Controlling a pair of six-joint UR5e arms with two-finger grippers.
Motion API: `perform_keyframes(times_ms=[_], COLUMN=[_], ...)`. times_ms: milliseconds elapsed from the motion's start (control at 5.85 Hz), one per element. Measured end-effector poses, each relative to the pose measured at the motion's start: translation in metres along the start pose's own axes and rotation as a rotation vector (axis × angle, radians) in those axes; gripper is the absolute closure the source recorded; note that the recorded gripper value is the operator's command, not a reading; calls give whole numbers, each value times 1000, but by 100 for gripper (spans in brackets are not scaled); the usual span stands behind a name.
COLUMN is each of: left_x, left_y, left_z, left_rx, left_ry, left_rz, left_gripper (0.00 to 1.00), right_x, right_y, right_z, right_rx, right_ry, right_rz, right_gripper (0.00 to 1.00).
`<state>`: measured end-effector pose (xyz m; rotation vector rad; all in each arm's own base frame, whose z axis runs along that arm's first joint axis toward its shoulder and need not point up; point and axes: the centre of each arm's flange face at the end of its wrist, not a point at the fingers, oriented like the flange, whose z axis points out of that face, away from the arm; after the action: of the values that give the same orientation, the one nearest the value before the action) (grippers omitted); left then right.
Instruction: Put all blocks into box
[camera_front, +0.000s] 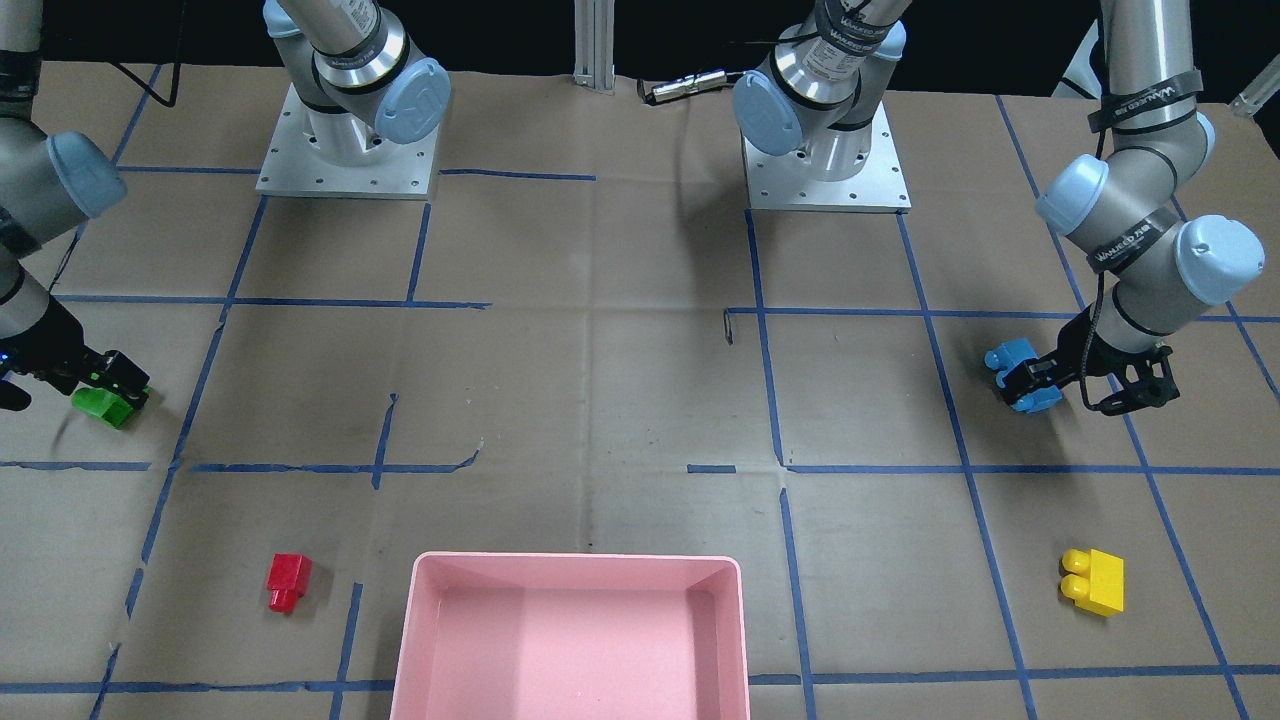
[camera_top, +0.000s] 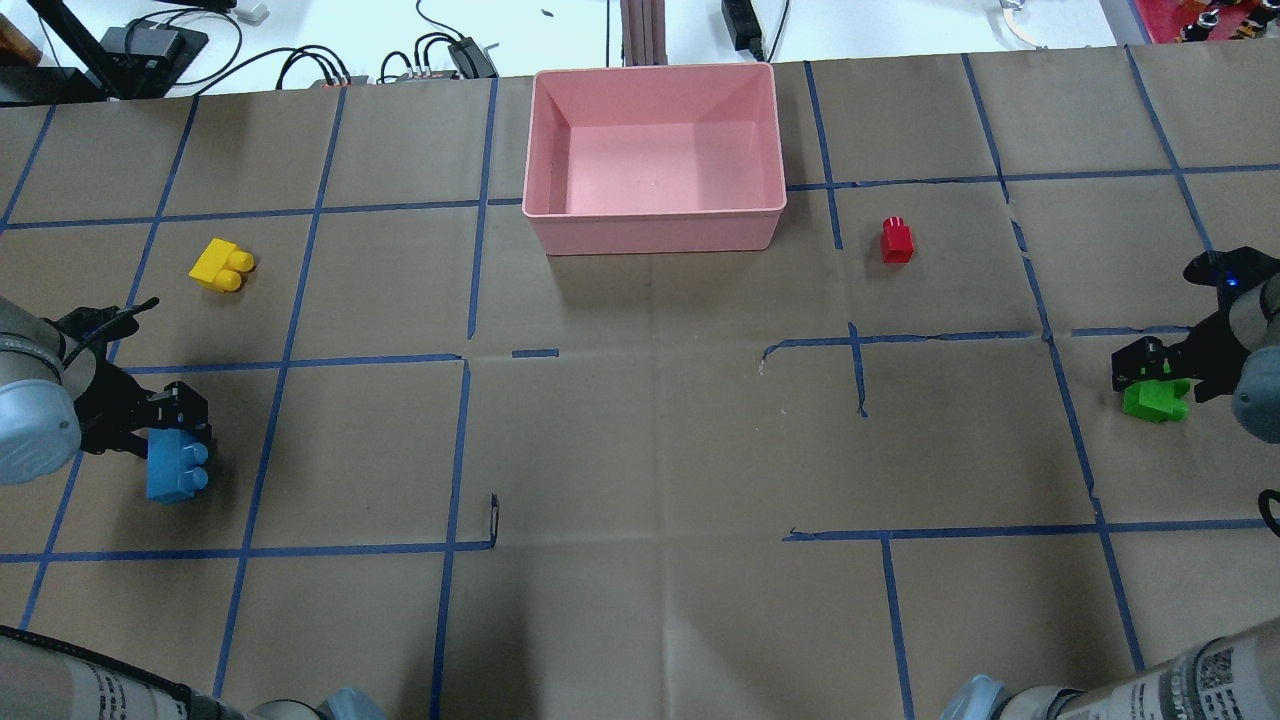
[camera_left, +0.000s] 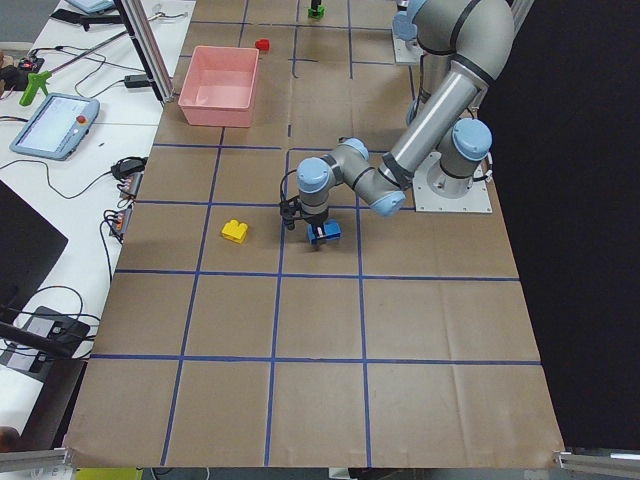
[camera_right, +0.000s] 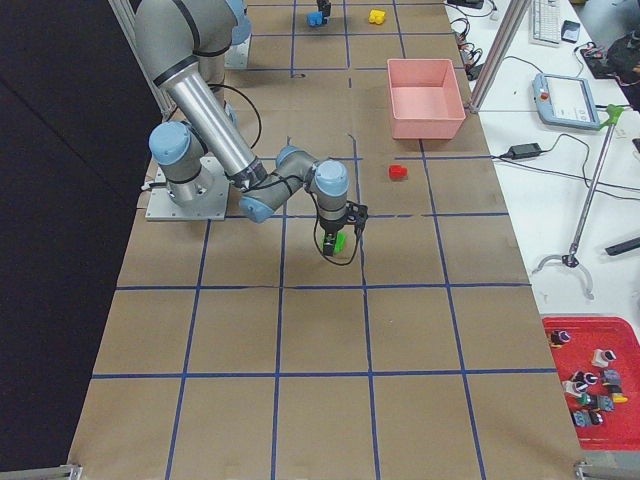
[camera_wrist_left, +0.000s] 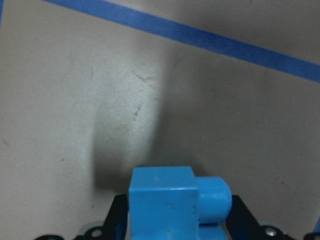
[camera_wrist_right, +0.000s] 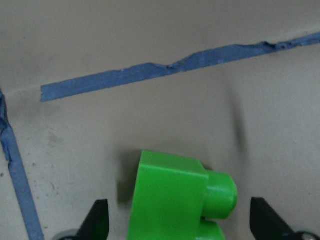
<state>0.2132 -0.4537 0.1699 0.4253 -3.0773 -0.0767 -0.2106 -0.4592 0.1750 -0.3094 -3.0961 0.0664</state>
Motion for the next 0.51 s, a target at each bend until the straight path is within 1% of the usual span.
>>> perform_keyframes(times_ms=[342, 513], left_x=[5, 5], left_y=[7, 7], left_z=[2, -1], left_rx=[-4, 3], left_ry=[15, 13], left_rz=[0, 0], left_gripper=[74, 78], right_x=[2, 3], right_y=[3, 2], right_z=[-1, -3], right_rx=[-19, -17], right_ry=[27, 32], right_rz=[10, 14], right_gripper=[75, 83])
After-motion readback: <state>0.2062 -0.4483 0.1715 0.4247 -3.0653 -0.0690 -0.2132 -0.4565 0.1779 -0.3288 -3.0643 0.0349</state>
